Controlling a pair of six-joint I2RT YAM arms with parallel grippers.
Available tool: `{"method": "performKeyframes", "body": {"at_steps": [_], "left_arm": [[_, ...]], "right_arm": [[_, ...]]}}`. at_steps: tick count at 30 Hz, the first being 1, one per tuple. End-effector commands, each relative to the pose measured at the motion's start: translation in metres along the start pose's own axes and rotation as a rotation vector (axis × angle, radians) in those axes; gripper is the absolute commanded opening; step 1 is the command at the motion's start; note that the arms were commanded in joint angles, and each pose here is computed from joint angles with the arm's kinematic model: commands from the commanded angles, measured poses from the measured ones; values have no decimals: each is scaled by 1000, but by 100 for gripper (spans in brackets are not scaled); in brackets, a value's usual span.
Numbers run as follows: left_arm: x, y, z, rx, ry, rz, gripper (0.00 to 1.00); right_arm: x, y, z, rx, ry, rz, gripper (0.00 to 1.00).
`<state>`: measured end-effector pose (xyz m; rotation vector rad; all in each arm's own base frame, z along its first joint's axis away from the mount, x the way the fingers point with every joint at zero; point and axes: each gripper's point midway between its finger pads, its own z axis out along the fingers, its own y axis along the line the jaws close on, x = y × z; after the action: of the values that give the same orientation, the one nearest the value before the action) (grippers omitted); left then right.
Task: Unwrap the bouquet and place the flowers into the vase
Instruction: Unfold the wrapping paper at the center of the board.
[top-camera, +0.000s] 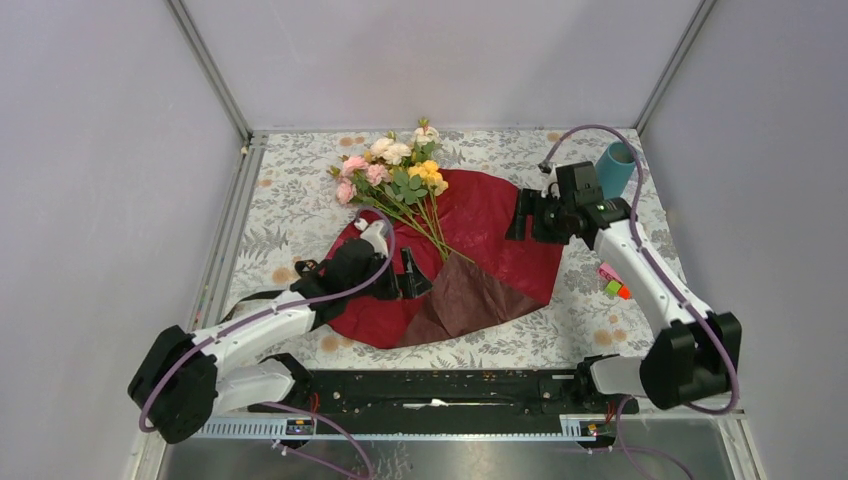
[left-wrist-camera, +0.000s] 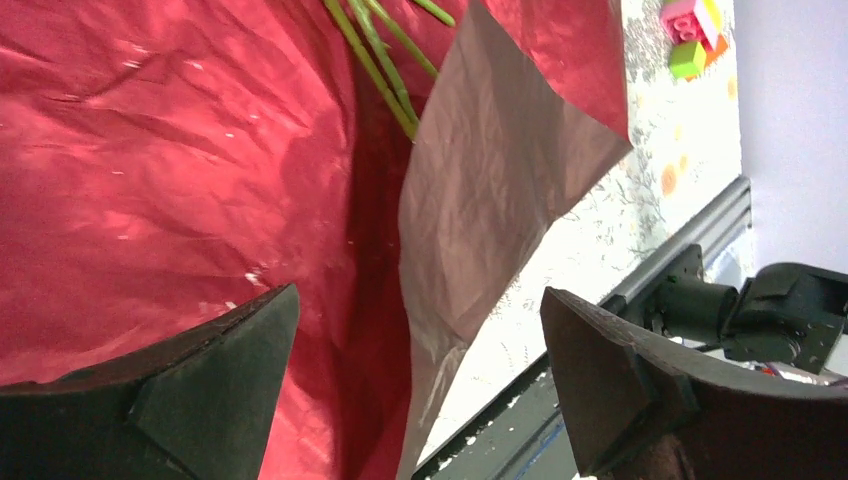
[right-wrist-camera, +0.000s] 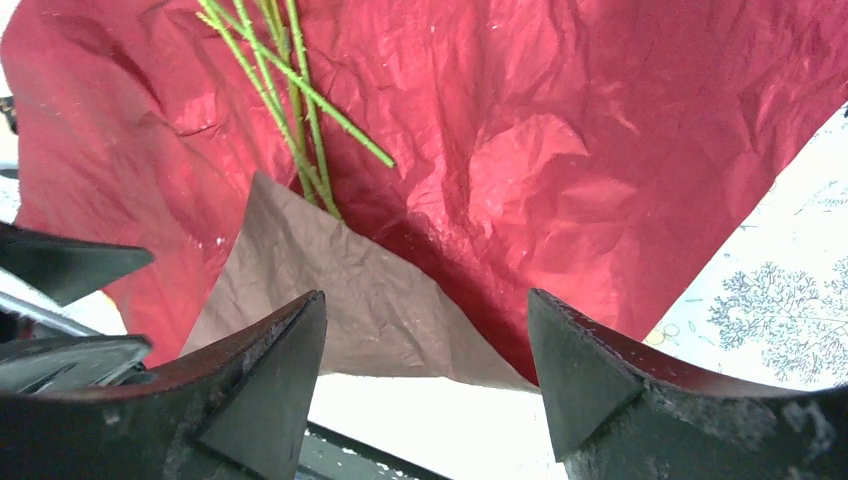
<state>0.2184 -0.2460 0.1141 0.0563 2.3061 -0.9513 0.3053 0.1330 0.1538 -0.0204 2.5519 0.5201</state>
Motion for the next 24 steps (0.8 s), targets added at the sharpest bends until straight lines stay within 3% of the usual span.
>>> {"method": "performKeyframes", "body": {"at_steps": [1, 8, 18, 24], "left_arm": [[3, -34, 13, 148, 7, -15, 99], [41, -37, 27, 157, 140, 26, 97], [72, -58, 25, 195, 207, 142, 72], [85, -80, 19, 242, 195, 264, 70]], "right_arm": [[0, 16, -24, -66, -72, -22, 80], [10, 9, -42, -29, -64, -61, 80], [16, 21, -58, -84, -67, -55, 79], [21, 38, -67, -147, -67, -49, 79]]}}
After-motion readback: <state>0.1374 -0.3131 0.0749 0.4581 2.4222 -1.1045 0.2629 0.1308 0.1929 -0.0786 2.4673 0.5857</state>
